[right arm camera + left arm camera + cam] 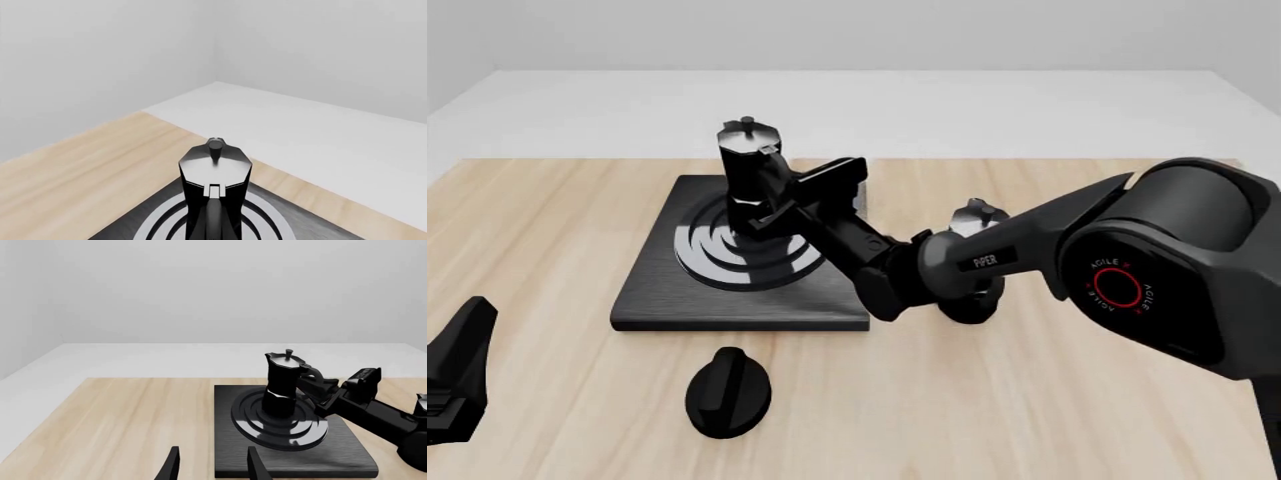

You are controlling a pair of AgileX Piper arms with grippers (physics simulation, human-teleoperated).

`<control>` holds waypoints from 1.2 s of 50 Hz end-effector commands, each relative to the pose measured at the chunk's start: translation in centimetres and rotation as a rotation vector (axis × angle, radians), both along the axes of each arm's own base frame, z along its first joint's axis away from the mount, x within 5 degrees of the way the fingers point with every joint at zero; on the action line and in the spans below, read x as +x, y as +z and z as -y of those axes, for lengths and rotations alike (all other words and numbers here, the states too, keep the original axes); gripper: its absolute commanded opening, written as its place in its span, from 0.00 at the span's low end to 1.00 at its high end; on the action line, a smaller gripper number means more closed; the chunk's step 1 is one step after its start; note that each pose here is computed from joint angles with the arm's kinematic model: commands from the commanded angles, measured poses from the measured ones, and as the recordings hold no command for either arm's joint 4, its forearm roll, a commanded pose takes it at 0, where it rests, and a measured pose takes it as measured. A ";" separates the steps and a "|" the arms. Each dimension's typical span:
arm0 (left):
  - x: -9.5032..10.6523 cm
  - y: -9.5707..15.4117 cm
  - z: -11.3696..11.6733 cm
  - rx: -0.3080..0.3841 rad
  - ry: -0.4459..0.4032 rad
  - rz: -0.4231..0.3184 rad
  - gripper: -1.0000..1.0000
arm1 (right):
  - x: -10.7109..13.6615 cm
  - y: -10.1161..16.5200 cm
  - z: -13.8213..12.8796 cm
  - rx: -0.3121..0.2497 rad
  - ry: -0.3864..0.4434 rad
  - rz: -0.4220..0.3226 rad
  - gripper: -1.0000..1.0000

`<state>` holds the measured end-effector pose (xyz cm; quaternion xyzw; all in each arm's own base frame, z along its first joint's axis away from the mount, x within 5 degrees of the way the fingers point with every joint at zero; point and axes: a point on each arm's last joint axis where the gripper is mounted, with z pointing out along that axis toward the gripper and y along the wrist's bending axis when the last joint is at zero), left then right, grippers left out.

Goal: Put the right moka pot on the stove.

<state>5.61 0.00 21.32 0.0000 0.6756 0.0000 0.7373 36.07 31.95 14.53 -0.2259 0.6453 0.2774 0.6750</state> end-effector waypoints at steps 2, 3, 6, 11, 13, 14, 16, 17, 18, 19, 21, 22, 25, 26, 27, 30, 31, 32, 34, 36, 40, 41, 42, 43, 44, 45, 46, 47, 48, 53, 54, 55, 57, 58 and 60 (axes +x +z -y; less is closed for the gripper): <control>0.0 0.0 0.0 0.000 0.000 0.000 1.00 | 0.8 -0.2 -0.1 0.021 -0.009 -0.002 0.00; 0.0 0.0 0.0 0.000 0.000 0.000 1.00 | 0.8 -0.3 -0.1 0.020 -0.009 -0.004 0.00; 0.0 0.0 0.0 0.000 0.000 0.000 1.00 | 0.7 -0.6 0.0 0.018 -0.009 -0.010 0.00; 0.0 0.0 0.0 0.000 0.000 0.000 1.00 | 0.7 -0.9 0.2 0.019 -0.011 -0.020 0.00; 0.0 0.0 0.0 0.000 0.000 0.000 1.00 | 0.6 -0.9 0.2 0.019 -0.011 -0.020 0.00; 0.0 0.0 0.0 0.000 0.000 0.000 1.00 | 0.6 -0.9 0.3 0.014 -0.013 -0.019 0.00; 0.0 0.0 0.0 0.000 0.000 0.000 1.00 | 1.0 -0.9 0.6 0.004 -0.023 -0.019 1.00; 0.0 0.0 0.0 0.000 0.000 0.000 1.00 | 0.5 -0.7 0.6 0.014 -0.017 -0.017 1.00; 0.0 0.0 0.0 0.000 0.000 0.000 1.00 | 0.6 -0.7 0.7 0.010 -0.020 -0.018 1.00; 0.0 0.0 0.0 0.000 0.000 0.000 1.00 | 0.4 -0.6 0.8 0.013 -0.018 -0.021 1.00; 0.0 0.0 0.0 0.000 0.000 0.000 1.00 | 0.4 -0.5 1.0 0.010 -0.022 -0.021 1.00; 0.0 0.0 0.0 0.000 0.000 0.000 1.00 | 0.3 -0.5 1.1 0.008 -0.022 -0.023 1.00; 0.0 0.0 0.0 0.000 0.000 0.000 1.00 | 0.3 -0.4 1.3 0.002 -0.025 -0.022 1.00; 0.0 0.0 0.0 0.000 0.000 0.000 1.00 | 0.0 -0.2 1.3 0.001 -0.022 -0.023 1.00; 0.0 0.0 0.0 0.000 0.000 0.000 1.00 | 0.0 -0.1 1.4 -0.001 -0.023 -0.022 1.00; 0.0 0.0 0.0 0.000 0.000 0.000 1.00 | -0.6 0.2 1.5 -0.006 -0.016 -0.023 1.00; 0.0 0.0 0.0 0.000 0.000 0.000 1.00 | -0.8 0.3 1.5 -0.009 -0.014 -0.025 1.00; 0.0 0.0 0.0 0.000 0.000 0.000 1.00 | -1.0 0.4 1.5 -0.011 -0.011 -0.024 1.00; 0.0 0.0 0.0 0.000 0.000 0.000 1.00 | -1.2 0.5 1.6 -0.011 -0.010 -0.025 1.00; 0.0 0.0 0.0 0.000 0.000 0.000 1.00 | -1.5 0.7 1.7 -0.016 -0.007 -0.025 1.00; 0.0 0.0 0.0 0.000 0.000 0.000 1.00 | -2.1 1.1 1.9 -0.022 -0.002 -0.025 1.00; 0.0 0.0 0.0 0.000 0.000 0.000 1.00 | -2.2 1.2 1.9 -0.025 -0.001 -0.027 1.00; 0.0 0.0 0.0 0.000 0.000 0.000 1.00 | -2.3 1.3 2.0 -0.025 0.000 -0.027 1.00; 0.0 0.0 0.0 0.000 0.000 0.000 1.00 | -2.5 1.4 2.0 -0.028 0.002 -0.027 1.00; 0.0 0.0 0.0 0.000 0.000 0.000 1.00 | -2.5 1.4 2.0 -0.028 0.002 -0.027 1.00; 0.0 0.0 0.0 0.000 0.000 0.000 1.00 | -2.6 1.5 2.0 -0.031 0.004 -0.030 1.00; 0.0 0.0 0.0 0.000 0.000 0.000 1.00 | -2.8 1.7 2.0 -0.032 0.006 -0.030 1.00; 0.0 0.0 0.0 0.000 0.000 0.000 1.00 | -3.1 1.9 2.1 -0.031 0.010 -0.031 1.00; 0.0 0.0 0.0 0.000 0.000 0.000 1.00 | -3.4 2.0 2.0 -0.032 0.015 -0.033 1.00; 0.0 0.0 0.0 0.000 0.000 0.000 1.00 | -5.1 2.5 2.1 -0.019 0.042 -0.047 1.00; 0.0 0.0 0.0 0.000 0.000 0.000 1.00 | -5.5 2.5 2.1 -0.019 0.048 -0.051 1.00; 0.0 0.0 0.0 0.000 0.000 0.000 1.00 | -5.8 2.6 2.0 -0.023 0.053 -0.053 1.00; 0.0 0.0 0.0 0.000 0.000 0.000 1.00 | -5.8 2.7 2.2 -0.024 0.052 -0.051 1.00; 0.0 0.0 0.0 0.000 0.000 0.000 1.00 | -6.0 2.7 2.3 -0.021 0.053 -0.055 1.00; 0.0 0.0 0.0 0.000 0.000 0.000 1.00 | -6.4 3.0 2.5 -0.021 0.056 -0.057 1.00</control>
